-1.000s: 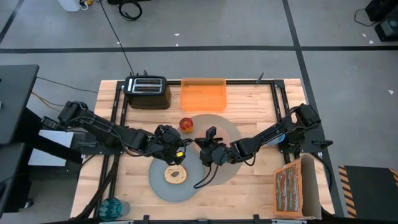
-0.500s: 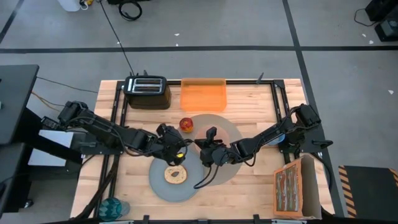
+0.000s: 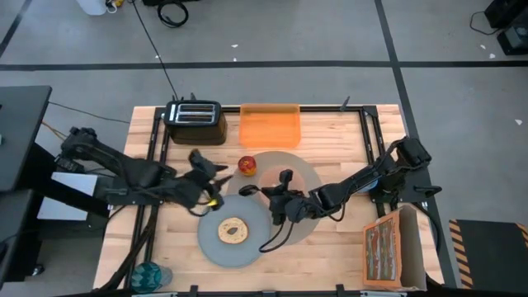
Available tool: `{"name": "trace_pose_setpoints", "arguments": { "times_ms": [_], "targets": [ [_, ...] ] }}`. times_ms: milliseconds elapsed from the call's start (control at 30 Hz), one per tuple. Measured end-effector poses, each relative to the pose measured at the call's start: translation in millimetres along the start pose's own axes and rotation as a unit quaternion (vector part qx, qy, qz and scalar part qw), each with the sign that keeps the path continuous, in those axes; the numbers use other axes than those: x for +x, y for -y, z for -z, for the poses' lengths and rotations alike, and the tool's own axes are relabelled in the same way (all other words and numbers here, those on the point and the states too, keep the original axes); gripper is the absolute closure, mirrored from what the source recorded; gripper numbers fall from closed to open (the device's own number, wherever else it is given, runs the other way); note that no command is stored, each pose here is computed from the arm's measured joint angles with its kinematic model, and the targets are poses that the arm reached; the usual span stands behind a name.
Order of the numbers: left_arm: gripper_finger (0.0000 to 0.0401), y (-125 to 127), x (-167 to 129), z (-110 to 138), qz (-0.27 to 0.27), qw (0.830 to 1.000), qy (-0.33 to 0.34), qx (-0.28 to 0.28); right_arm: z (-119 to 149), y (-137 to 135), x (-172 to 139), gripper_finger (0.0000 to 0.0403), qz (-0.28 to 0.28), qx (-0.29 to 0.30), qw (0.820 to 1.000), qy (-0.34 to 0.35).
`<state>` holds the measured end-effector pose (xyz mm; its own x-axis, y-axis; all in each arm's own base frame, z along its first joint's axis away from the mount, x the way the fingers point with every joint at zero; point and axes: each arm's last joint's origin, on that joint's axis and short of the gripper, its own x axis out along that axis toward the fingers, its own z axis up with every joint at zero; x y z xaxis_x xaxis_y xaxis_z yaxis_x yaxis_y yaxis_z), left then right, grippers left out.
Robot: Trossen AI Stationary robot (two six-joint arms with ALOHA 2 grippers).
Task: Arrange a breakfast setting
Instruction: Put the black spoon on the brown table mat to right of the orange bowl
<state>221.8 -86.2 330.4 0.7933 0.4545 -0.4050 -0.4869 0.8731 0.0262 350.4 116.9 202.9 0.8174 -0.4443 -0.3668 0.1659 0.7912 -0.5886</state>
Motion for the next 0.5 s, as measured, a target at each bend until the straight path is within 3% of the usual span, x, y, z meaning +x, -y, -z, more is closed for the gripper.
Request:
{"name": "trace_pose_setpoints", "arguments": {
  "times_ms": [267,500],
  "targets": [
    [0.0246,11.3,-25.2,4.8,-0.002,0.999,0.044,0.018,-1.6,31.8,-46.9,0.038,-0.021,0.176,0.983,-0.052],
    [0.0246,32.2,-8.6,21.5,-0.033,0.999,0.034,0.024,17.9,67.6,-88.9,0.038,0.016,0.335,0.932,-0.14]
  ]
}}
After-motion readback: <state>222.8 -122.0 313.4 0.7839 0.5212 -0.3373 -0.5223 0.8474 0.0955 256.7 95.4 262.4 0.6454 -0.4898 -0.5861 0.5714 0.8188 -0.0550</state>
